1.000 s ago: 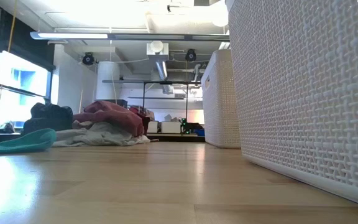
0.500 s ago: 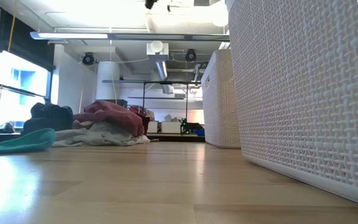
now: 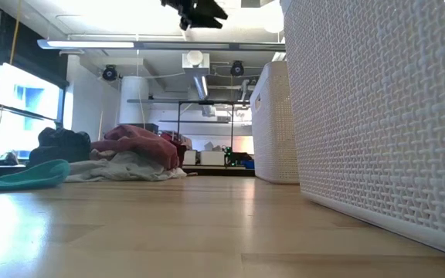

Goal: Sort clothes
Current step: Move the grey sock from the top bin to the bottom bin

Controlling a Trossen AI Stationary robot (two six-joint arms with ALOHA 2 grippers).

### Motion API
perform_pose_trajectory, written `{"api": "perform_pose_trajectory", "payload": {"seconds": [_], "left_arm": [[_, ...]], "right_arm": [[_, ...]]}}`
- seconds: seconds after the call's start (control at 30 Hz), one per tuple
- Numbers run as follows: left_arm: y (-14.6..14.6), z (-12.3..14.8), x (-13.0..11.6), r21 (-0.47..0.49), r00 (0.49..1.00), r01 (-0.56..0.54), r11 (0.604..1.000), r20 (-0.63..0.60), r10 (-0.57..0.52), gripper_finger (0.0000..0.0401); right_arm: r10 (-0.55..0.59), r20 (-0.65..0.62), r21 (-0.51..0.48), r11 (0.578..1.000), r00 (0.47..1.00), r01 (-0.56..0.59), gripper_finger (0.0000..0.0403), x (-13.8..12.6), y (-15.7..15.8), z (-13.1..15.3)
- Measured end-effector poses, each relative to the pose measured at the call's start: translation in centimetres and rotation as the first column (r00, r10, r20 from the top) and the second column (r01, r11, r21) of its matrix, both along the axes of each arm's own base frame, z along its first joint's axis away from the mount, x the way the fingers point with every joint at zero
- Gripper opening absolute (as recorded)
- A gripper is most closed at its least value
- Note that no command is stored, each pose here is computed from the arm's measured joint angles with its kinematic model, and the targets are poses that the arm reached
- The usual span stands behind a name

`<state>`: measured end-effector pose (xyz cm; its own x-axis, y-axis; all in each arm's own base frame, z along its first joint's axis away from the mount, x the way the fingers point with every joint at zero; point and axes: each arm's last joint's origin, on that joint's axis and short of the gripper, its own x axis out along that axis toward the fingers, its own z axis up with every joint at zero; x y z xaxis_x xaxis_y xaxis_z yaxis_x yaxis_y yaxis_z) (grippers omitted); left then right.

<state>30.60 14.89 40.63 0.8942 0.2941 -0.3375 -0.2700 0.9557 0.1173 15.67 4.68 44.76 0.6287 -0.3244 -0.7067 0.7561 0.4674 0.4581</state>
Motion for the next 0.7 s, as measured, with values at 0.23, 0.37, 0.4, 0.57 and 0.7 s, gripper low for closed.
{"api": "perform_pose_trajectory", "payload": {"seconds": [0.23,0.37,0.4,0.57,0.7], "left_arm": [[2.1,0.0,-1.2,0.042,0.999,-0.045,0.998,-0.024,0.046,0.0216],[2.7,-0.3,-1.7,0.051,0.997,-0.045,0.998,-0.055,0.047,0.0216],[2.8,-0.4,-1.8,0.051,0.996,-0.043,0.998,-0.074,0.047,0.0216],[3.0,-1.0,-2.5,0.056,0.988,-0.037,0.998,-0.149,0.045,0.0216],[3.3,-1.1,-2.7,0.054,0.985,-0.043,0.998,-0.164,0.052,0.0216]], "right_arm": [[-0.027,-0.215,-0.130,0.992,0.976,-0.001,0.0165,5.1,-6.7,-1.7],[0.004,-0.348,-0.055,0.998,0.938,-0.024,0.0165,8.2,-11.1,-4.1],[0.010,-0.386,-0.033,0.999,0.923,-0.025,0.0165,8.9,-12.2,-4.9],[0.075,-0.588,0.015,0.997,0.806,-0.082,0.0165,12.0,-17.7,-9.6],[0.221,-0.702,0.101,0.972,0.677,-0.213,0.0164,13.2,-21.2,-13.3]]}}
